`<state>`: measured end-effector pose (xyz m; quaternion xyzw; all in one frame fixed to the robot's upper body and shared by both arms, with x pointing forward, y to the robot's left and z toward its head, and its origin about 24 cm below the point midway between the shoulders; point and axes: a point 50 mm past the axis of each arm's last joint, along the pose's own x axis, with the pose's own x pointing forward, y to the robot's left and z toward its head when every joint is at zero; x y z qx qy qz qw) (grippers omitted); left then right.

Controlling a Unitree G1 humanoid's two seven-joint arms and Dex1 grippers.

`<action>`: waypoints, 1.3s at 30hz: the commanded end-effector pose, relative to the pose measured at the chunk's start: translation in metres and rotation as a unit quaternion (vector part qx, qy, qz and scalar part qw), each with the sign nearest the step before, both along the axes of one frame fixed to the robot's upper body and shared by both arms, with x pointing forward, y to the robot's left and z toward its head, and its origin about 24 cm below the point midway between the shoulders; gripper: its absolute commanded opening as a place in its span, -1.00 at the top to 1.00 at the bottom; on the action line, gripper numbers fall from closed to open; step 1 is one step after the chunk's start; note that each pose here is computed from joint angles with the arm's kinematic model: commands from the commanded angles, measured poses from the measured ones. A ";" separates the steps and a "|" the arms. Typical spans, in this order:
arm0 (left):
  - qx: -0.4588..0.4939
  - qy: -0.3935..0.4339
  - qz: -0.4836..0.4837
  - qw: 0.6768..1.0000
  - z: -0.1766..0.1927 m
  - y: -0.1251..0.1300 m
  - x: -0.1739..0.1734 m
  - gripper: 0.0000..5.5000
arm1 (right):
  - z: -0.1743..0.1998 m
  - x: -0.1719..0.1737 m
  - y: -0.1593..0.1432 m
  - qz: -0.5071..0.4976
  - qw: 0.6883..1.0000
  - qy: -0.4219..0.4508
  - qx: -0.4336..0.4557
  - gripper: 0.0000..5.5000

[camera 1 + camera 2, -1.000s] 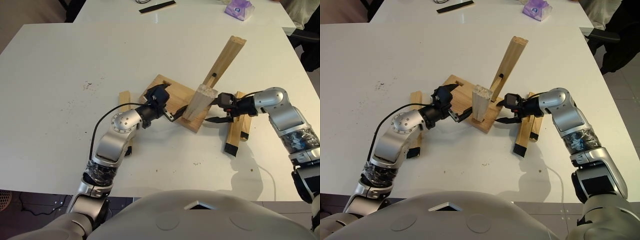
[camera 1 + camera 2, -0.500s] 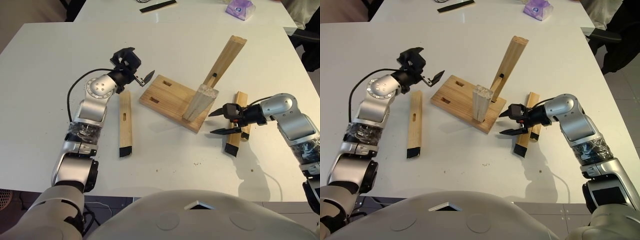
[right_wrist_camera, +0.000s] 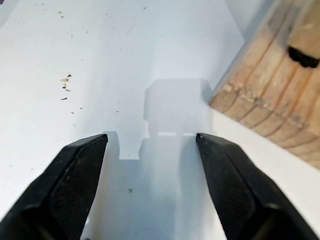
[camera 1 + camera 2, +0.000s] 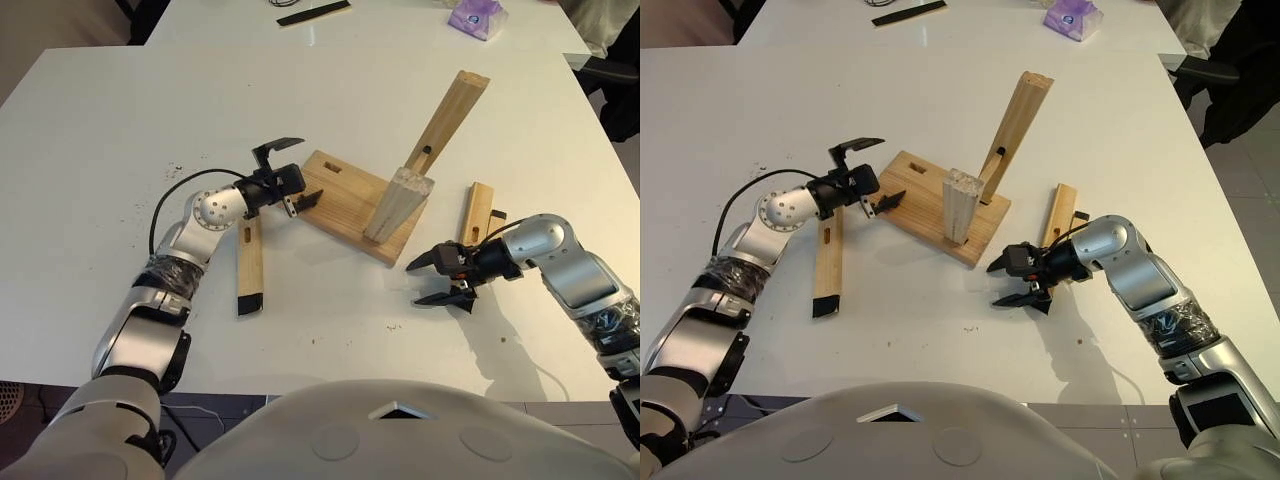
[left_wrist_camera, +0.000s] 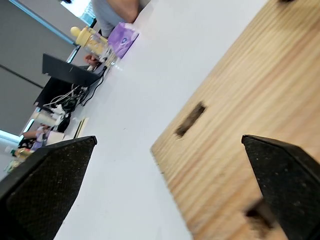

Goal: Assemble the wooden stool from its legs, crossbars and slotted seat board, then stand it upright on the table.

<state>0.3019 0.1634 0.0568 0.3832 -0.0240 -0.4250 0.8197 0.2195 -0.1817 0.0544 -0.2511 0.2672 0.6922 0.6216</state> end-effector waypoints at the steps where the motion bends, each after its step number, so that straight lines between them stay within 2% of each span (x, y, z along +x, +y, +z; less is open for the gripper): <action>1: 0.021 0.093 -0.006 0.995 -0.032 0.002 -0.031 -0.96 | 0.006 0.001 -0.003 -0.033 0.999 -0.004 0.010 -0.19; 7: 0.003 0.139 -0.011 0.990 -0.046 -0.013 -0.056 -0.96 | 0.007 -0.010 0.008 -0.041 0.999 0.005 0.031 -0.19; 12: -0.002 0.145 -0.021 0.989 -0.044 -0.027 -0.064 -0.96 | 0.012 0.005 -0.007 -0.058 0.998 -0.031 0.004 -0.19; 17: -0.008 0.150 -0.001 0.989 -0.043 -0.023 -0.062 -0.96 | 0.035 -0.015 -0.003 0.016 0.997 0.029 0.063 -0.19; 21: -0.015 0.162 -0.010 0.987 -0.040 -0.026 -0.067 -0.96 | 0.039 -0.027 0.005 0.041 0.993 0.064 0.091 -0.19; 24: -0.062 0.162 0.013 0.985 -0.024 -0.028 -0.056 -0.96 | 0.028 -0.028 0.013 0.033 0.994 0.060 0.080 -0.19; 27: -0.126 0.127 0.047 0.983 0.008 -0.022 -0.028 -0.96 | 0.008 -0.025 0.019 0.005 0.998 0.038 0.047 -0.19; 30: -0.135 0.087 0.065 0.985 0.031 -0.012 -0.002 -0.96 | 0.001 -0.031 0.025 0.022 0.998 0.031 0.043 -0.19; 33: -0.102 0.039 0.091 0.990 0.042 0.002 0.027 -0.96 | -0.004 -0.031 0.030 0.021 0.999 0.026 0.037 -0.19; 35: -0.038 0.007 0.088 0.995 0.037 0.006 0.040 -0.96 | -0.007 -0.030 0.030 0.019 0.999 0.023 0.031 -0.19; 37: 0.023 -0.001 0.070 0.997 0.025 0.010 0.042 -0.96 | -0.008 -0.027 0.030 0.011 0.999 0.019 0.026 -0.19; 39: 0.048 0.024 0.052 0.997 0.005 0.011 0.037 -0.96 | -0.009 -0.023 0.031 -0.003 1.000 0.013 0.024 -0.19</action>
